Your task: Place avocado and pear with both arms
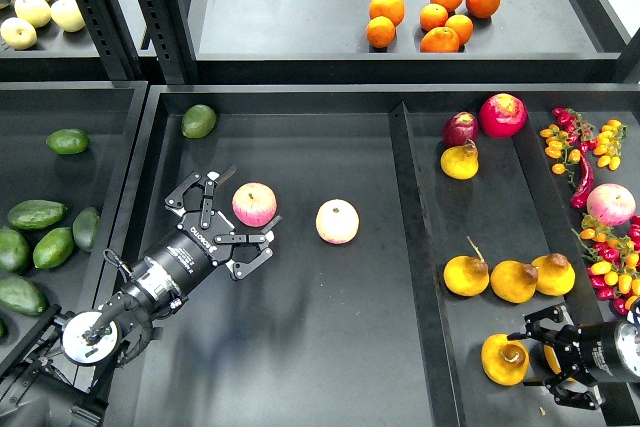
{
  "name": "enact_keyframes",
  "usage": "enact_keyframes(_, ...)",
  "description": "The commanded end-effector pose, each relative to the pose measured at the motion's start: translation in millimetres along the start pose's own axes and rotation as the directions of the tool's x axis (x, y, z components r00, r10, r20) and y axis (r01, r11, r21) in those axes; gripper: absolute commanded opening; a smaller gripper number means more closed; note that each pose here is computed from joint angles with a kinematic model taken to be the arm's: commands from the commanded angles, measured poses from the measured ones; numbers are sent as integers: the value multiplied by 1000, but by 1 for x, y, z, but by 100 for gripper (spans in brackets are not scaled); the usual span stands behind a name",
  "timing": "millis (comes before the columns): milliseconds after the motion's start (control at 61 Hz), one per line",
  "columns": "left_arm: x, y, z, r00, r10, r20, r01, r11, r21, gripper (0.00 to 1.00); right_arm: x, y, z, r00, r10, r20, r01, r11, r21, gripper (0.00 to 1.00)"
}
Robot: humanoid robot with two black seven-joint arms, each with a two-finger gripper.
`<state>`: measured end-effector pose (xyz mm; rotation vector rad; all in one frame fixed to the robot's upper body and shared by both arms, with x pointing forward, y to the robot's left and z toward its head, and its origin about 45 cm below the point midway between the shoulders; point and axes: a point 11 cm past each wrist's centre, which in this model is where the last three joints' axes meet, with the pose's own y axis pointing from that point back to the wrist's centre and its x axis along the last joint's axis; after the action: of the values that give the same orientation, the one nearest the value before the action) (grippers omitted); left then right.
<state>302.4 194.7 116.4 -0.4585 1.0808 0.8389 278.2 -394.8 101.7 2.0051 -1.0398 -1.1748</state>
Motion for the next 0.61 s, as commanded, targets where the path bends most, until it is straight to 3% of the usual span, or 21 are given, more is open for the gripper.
enact_keyframes(0,-3,-1,2,1000,-9,-1,9,1000,-7,99,-4,13,-35,998,-36,47,29,989,148,83)
enact_keyframes(197,-2,0,5,1000,-11,-13,10,1000,-21,99,-16,16,-73,987,-130,97,92,941,326,83)
enact_keyframes(246,-3,0,7,999,-16,-29,15,999,-34,99,-32,1,-88,969,-215,117,151,901,407,83)
enact_keyframes(459,-2,0,11,999,-14,-31,12,999,-52,99,-79,-49,-104,886,-430,173,275,788,551,82)
enact_keyframes(590,-2,-2,17,1000,-17,-25,15,998,-68,99,-104,-85,-95,868,-462,182,307,787,536,83)
